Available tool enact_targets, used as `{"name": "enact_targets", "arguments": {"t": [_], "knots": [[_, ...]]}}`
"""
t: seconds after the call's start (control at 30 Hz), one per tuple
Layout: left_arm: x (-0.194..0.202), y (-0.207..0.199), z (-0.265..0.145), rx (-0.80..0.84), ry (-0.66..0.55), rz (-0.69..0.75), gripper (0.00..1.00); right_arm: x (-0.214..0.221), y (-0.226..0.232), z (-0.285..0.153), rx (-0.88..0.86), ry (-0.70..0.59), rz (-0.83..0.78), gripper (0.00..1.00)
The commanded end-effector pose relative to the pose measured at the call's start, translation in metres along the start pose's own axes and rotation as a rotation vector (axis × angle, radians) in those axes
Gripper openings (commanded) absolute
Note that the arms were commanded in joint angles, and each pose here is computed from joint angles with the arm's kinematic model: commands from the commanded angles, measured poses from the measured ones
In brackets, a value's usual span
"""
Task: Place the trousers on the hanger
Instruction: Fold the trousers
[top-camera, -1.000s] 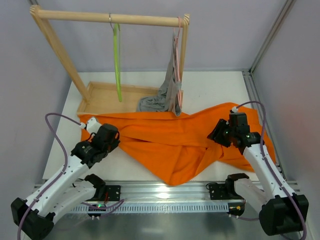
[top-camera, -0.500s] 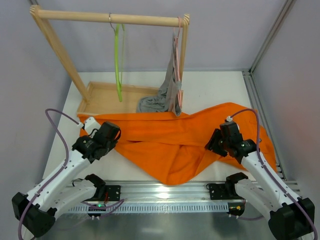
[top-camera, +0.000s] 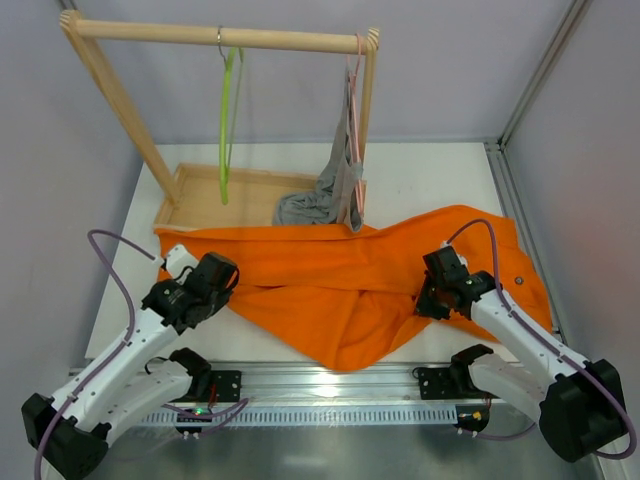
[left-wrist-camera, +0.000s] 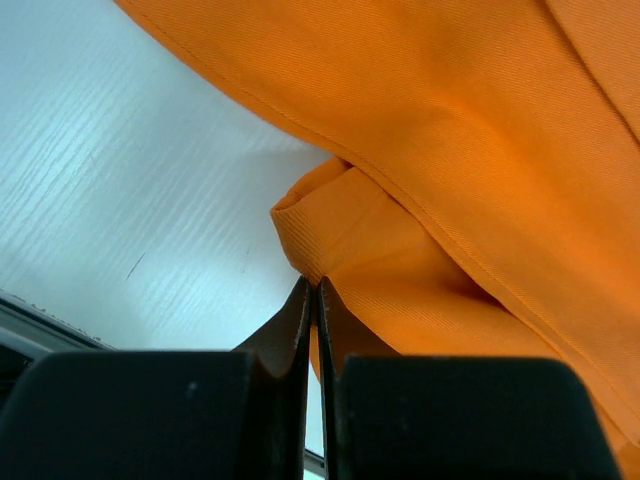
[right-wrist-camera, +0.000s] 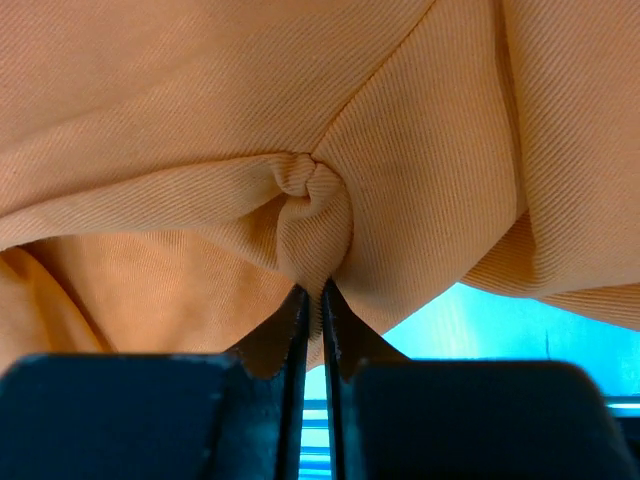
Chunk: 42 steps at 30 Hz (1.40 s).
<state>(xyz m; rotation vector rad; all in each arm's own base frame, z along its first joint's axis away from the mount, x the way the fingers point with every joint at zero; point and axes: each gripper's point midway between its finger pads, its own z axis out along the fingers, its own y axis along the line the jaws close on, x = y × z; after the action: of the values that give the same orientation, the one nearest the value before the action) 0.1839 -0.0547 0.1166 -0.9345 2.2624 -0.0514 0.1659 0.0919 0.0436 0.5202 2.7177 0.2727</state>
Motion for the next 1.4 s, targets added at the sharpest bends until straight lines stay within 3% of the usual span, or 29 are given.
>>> {"name": "enact_targets", "arguments": {"t": [0.0,0.03,0.2,0.43,0.7,0.93,1.2,1.37], "knots": [[-0.027,-0.011,-0.012,0.012,-0.081,-0.005,0.00,-0.015,0.004,-0.013,0.007,-0.051,-0.021,0.08],[-0.032,-0.014,-0.014,0.007,-0.091,0.012,0.00,-0.023,0.009,-0.021,-0.002,-0.082,-0.019,0.04],[-0.066,-0.021,-0.033,-0.003,-0.194,0.072,0.00,-0.048,0.004,-0.053,0.021,-0.224,0.022,0.04],[-0.083,-0.029,-0.052,0.108,-0.246,0.079,0.00,-0.063,-0.001,-0.084,0.022,-0.328,0.080,0.04],[-0.104,0.000,-0.082,0.096,-0.318,0.105,0.00,-0.070,-0.011,-0.110,0.000,-0.433,0.121,0.04],[-0.114,0.028,-0.100,0.041,-0.342,0.062,0.00,-0.090,0.012,-0.154,-0.125,-0.526,0.100,0.04],[-0.155,0.053,-0.141,-0.085,-0.445,0.062,0.00,-0.103,0.033,-0.192,-0.199,-0.543,0.054,0.04],[-0.160,0.059,-0.138,-0.175,-0.476,0.107,0.00,-0.094,0.041,-0.154,-0.218,-0.481,0.014,0.04]]}}
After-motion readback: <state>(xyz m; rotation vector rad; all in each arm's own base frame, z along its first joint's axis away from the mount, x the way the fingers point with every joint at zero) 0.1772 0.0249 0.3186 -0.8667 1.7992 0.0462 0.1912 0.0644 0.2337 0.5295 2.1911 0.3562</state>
